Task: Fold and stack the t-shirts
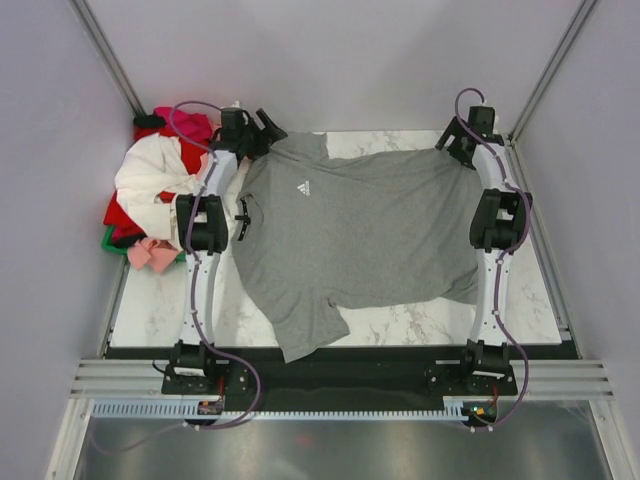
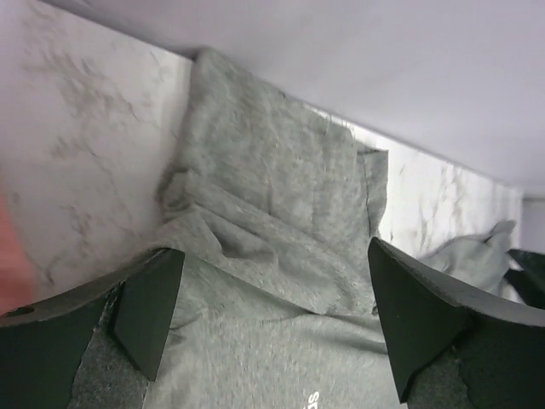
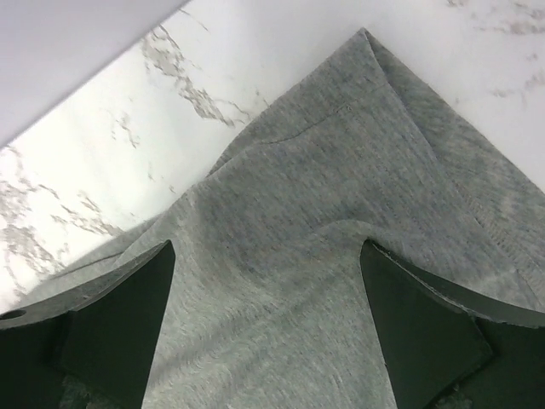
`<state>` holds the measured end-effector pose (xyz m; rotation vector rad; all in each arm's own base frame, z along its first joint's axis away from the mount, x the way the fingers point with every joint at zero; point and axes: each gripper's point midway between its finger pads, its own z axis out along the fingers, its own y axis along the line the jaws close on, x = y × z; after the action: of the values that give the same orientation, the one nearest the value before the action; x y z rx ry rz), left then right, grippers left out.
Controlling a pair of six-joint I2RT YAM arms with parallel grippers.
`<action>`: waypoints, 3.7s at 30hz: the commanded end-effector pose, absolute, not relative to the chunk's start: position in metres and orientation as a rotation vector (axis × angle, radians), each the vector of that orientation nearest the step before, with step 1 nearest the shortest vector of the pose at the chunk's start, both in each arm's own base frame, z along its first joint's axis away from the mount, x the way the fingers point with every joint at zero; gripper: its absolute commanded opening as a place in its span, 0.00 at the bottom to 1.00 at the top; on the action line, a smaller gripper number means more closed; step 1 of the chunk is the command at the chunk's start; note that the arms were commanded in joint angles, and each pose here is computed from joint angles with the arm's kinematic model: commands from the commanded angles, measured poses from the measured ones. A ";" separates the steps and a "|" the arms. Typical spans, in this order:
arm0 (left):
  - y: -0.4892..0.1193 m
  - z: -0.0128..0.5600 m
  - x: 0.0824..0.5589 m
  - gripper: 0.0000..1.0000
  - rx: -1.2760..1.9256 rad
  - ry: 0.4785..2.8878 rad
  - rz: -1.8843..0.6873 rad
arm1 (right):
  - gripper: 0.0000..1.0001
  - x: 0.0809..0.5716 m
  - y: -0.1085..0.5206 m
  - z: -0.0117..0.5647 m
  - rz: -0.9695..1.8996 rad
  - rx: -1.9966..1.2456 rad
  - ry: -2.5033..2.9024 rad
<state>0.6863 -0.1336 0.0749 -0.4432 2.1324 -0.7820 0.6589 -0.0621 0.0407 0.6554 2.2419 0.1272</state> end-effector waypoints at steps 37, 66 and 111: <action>-0.117 0.140 0.243 0.85 -0.537 2.327 -0.868 | 0.93 0.211 -0.105 0.056 -0.302 1.397 2.287; -0.136 0.030 0.191 0.70 -0.533 2.640 -0.619 | 0.00 0.216 -0.105 0.009 -0.163 1.490 2.259; -0.120 0.180 0.292 0.02 -0.444 2.441 -0.588 | 0.00 0.264 -0.124 0.096 -0.053 1.408 2.136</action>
<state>0.2762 -0.1329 0.1597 -0.5057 2.4752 -0.5933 0.2442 -0.1136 0.0650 1.4535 2.1955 -0.0676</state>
